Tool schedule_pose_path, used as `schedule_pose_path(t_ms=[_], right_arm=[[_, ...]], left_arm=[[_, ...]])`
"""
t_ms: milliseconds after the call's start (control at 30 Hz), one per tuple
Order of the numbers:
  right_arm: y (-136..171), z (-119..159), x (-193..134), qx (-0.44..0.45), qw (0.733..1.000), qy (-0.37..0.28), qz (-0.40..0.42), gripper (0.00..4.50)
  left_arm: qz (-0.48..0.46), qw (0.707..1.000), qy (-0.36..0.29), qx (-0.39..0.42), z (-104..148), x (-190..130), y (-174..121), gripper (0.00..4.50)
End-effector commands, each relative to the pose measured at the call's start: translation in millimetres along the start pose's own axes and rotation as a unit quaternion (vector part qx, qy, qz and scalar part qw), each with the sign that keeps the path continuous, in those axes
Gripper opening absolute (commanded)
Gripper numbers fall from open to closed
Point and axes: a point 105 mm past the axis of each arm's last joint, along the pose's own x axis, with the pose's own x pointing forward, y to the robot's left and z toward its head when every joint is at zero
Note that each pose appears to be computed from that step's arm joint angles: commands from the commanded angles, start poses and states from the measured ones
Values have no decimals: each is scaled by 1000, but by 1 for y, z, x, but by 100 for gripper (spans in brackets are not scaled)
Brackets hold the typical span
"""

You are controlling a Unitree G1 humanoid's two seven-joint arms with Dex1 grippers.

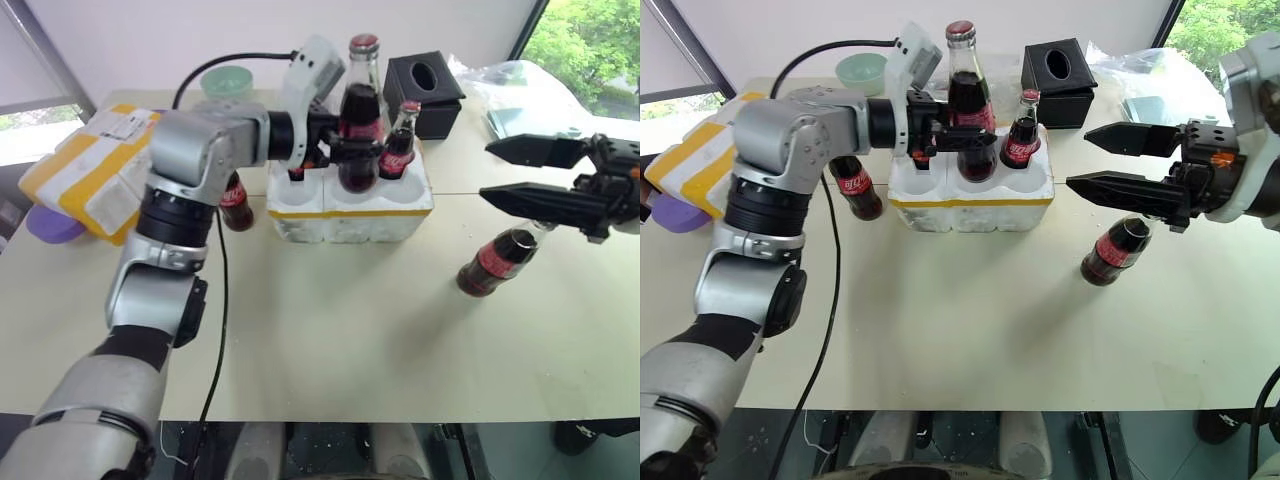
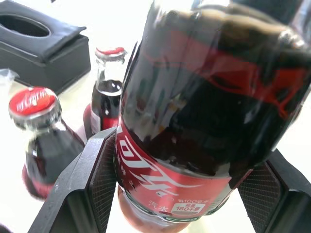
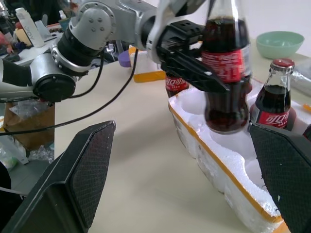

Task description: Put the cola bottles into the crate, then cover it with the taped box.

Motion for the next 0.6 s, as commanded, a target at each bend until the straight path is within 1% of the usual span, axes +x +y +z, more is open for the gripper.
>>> schedule_pose_path(t_ms=[33,200,267,533,600], right_arm=[[1,7,-1,-29,1000,-7,-9,450],[-3,7,-1,-30,999,-12,-21,450],[-4,6,0,-29,999,-13,-24,450],[-10,1,-1,-26,999,-14,-44,450],[-11,-1,-1,-25,999,-13,-47,450]], left_arm=[[14,998,-28,54,23,5,2,282],[21,998,-9,64,10,16,7,282],[22,996,4,81,2,20,7,282],[-12,993,57,100,-29,30,-3,282],[-12,993,63,100,-32,31,-2,282]])
